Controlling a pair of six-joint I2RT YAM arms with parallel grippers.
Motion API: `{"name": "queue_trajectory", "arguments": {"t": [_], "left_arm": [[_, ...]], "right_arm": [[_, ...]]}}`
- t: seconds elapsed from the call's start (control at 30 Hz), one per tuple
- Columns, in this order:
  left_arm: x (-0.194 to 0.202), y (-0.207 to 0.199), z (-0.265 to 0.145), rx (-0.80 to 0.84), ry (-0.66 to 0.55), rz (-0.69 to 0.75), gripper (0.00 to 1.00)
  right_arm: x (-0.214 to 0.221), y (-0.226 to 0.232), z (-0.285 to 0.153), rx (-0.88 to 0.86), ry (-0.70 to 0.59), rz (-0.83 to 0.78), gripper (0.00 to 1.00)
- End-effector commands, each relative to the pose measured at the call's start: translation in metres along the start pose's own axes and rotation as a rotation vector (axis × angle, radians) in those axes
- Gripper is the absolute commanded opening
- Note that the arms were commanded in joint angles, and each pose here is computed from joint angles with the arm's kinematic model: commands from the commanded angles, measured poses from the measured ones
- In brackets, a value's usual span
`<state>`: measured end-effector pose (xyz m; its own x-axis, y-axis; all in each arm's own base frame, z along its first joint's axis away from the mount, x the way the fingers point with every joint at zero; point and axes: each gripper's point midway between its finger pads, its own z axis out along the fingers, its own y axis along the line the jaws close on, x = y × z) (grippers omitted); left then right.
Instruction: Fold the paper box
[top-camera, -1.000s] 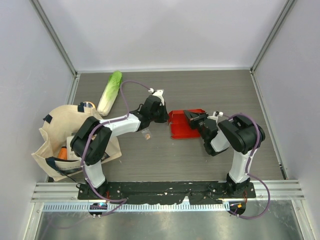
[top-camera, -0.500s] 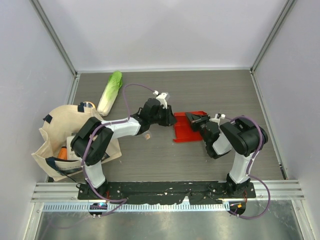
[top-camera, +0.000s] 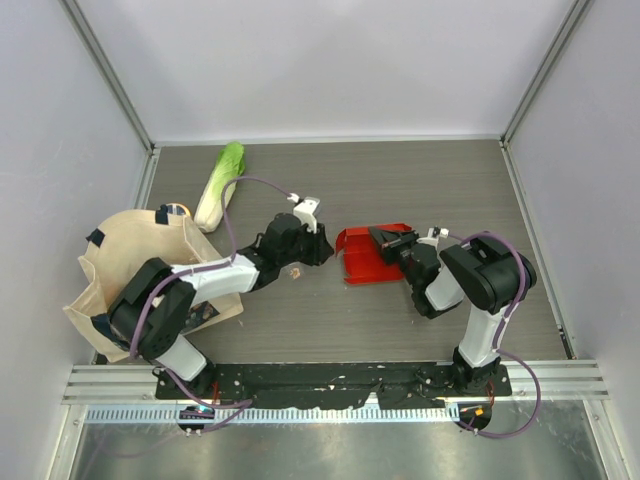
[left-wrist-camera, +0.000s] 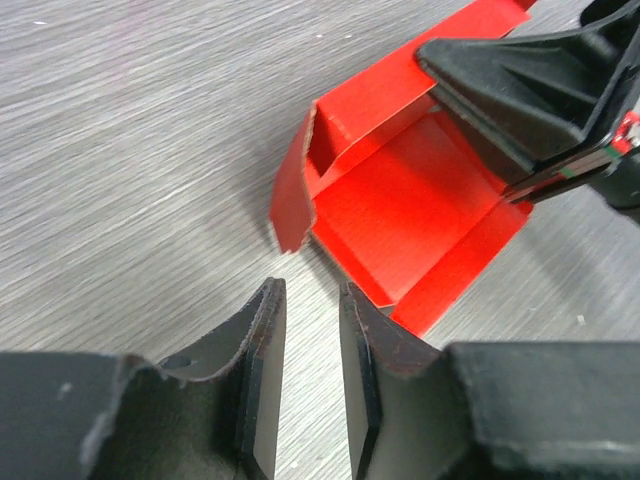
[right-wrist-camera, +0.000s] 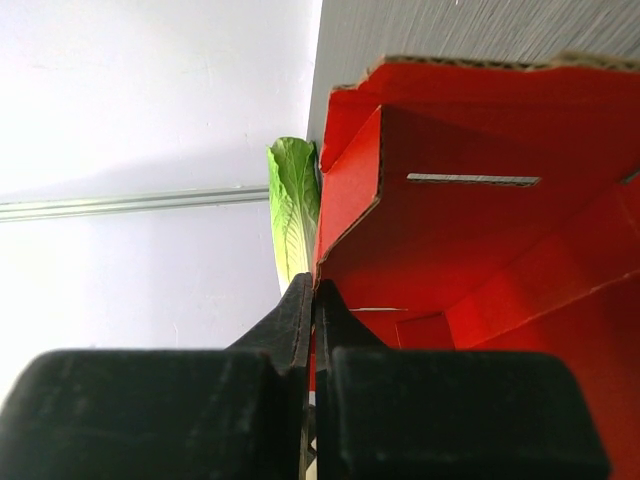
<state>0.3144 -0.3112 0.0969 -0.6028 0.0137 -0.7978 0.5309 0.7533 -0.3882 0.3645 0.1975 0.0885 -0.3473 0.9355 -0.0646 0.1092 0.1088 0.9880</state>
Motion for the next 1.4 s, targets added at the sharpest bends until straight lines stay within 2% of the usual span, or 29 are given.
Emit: {"name": "queue_trajectory", "arguments": {"t": [0.0, 0.13, 0.2, 0.33, 0.43, 0.47, 0.6, 0.87, 1.17, 1.37], "left_arm": [[-0.025, 0.017, -0.017, -0.076, -0.13, 0.074, 0.3], [-0.024, 0.042, -0.015, -0.212, -0.113, 0.054, 0.34], [-0.024, 0.044, -0.003, -0.222, -0.078, 0.069, 0.34], [-0.027, 0.035, 0.019, -0.154, -0.098, 0.133, 0.38], [-0.028, 0.017, 0.036, -0.046, -0.096, 0.16, 0.4], [-0.03, 0.002, 0.04, 0.039, -0.087, 0.178, 0.4], [-0.024, -0.016, 0.046, 0.128, -0.082, 0.194, 0.41], [-0.027, -0.028, 0.05, 0.146, -0.112, 0.241, 0.46], [-0.027, -0.024, 0.07, 0.007, -0.128, 0.278, 0.47], [-0.038, -0.014, 0.073, -0.126, -0.211, 0.291, 0.41]], "right_arm": [[-0.004, 0.071, -0.014, -0.289, -0.01, -0.018, 0.01], [-0.004, 0.069, -0.014, -0.285, -0.007, -0.015, 0.01], [-0.004, 0.069, -0.014, -0.283, -0.006, -0.01, 0.01], [-0.004, 0.07, -0.013, -0.286, -0.008, -0.007, 0.01], [-0.005, 0.071, -0.013, -0.289, -0.009, -0.005, 0.01], [-0.005, 0.071, -0.013, -0.289, -0.01, -0.003, 0.01], [-0.005, 0.071, -0.015, -0.287, -0.01, 0.0, 0.01], [-0.007, 0.07, -0.017, -0.28, -0.022, 0.02, 0.01], [-0.005, 0.068, -0.018, -0.273, -0.02, 0.043, 0.01], [-0.001, 0.065, -0.019, -0.262, -0.008, 0.06, 0.01]]}}
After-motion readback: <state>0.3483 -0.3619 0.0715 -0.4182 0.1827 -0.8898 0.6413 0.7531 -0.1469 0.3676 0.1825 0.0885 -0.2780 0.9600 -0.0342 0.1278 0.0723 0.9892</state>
